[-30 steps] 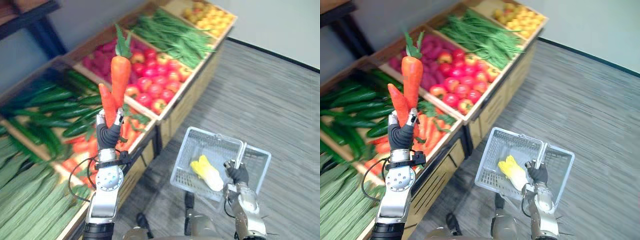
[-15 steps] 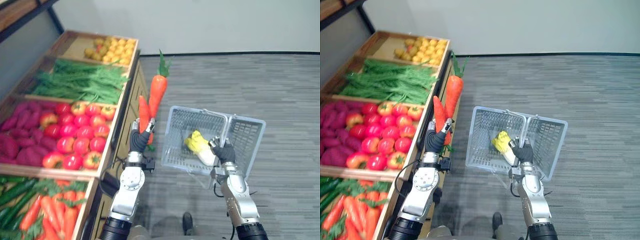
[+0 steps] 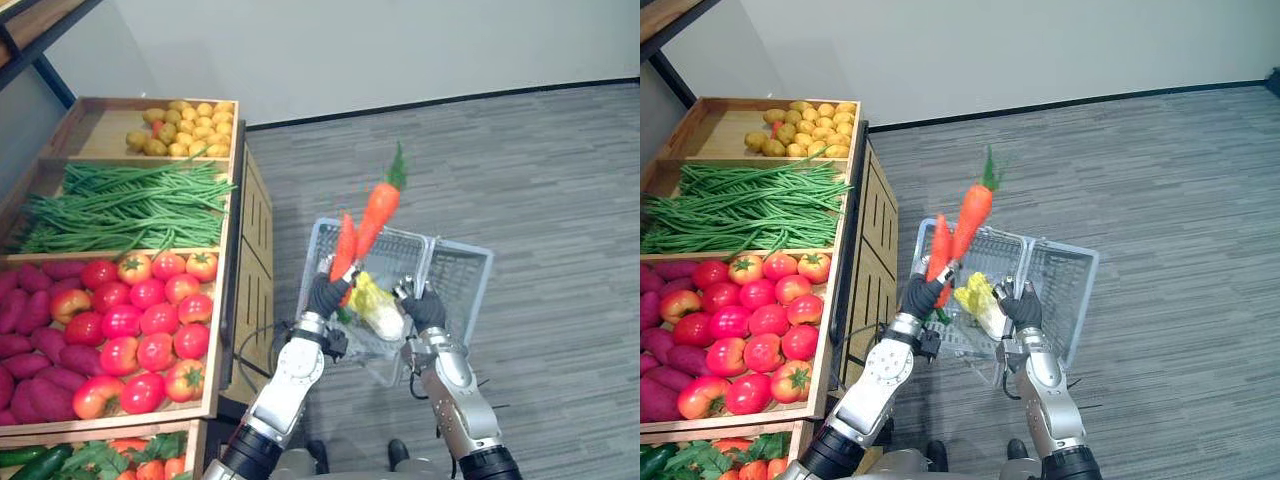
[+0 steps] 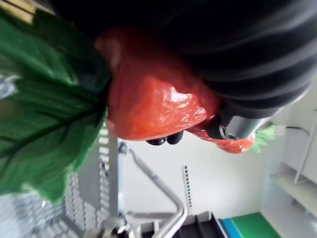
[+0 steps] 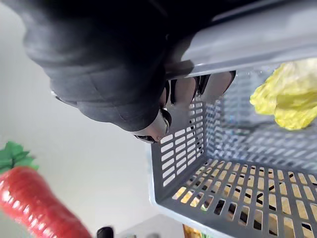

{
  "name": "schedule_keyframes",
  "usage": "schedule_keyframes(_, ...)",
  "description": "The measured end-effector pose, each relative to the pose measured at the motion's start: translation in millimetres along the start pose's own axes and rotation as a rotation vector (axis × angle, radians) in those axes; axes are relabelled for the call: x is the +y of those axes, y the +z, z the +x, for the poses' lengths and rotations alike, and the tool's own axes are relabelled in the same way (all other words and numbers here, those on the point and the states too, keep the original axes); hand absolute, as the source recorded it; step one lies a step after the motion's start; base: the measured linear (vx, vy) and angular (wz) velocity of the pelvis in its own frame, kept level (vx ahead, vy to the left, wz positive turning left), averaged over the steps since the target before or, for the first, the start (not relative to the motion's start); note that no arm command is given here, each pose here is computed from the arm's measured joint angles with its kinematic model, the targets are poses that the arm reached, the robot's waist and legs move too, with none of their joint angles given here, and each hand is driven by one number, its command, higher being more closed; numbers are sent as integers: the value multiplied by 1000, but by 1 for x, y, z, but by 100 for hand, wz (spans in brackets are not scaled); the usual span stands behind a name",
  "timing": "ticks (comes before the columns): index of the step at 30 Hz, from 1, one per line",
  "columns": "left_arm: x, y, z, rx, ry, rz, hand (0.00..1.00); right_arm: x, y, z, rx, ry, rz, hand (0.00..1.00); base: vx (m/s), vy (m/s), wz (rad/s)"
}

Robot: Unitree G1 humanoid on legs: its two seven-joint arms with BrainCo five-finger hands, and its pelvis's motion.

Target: Pick vegetable in the basket

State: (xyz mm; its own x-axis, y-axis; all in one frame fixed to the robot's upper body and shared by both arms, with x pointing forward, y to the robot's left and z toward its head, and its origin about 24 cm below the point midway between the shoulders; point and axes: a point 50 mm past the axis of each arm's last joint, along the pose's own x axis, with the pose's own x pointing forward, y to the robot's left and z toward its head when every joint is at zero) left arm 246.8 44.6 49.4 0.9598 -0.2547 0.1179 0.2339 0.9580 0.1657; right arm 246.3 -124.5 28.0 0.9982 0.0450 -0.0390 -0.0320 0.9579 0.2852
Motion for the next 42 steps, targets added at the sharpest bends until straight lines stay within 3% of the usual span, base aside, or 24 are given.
schedule_keyframes(6, -16, -19, -8, 93, -72, -12, 100, 17, -4, 0, 16, 37, 43, 100, 15, -45, -1)
schedule_keyframes(16, -1, -55, -23, 270, 29, -4, 100, 55, -12, -5, 84, 152, 211, 100, -14, -17, 0)
schedule_keyframes(17, 0, -57, -24, 277, 35, -2, 0, 57, -12, -6, 87, 159, 211, 100, 0, 0, 0)
schedule_keyframes(21, 0, -70, -29, 342, 30, 17, 0, 76, -6, -12, 74, 259, 234, 100, 0, 0, 0)
schedule_keyframes(28, 7, -75, -30, 368, 48, 34, 0, 79, -4, -13, 63, 329, 225, 100, -2, -1, 1)
schedule_keyframes(35, 5, -67, -31, 325, 19, 45, 0, 73, -2, -11, 41, 305, 183, 100, -2, -1, 1)
schedule_keyframes(42, 21, -36, -27, 169, 76, 8, 0, 40, 5, -5, -16, 166, 116, 100, 5, -11, 8)
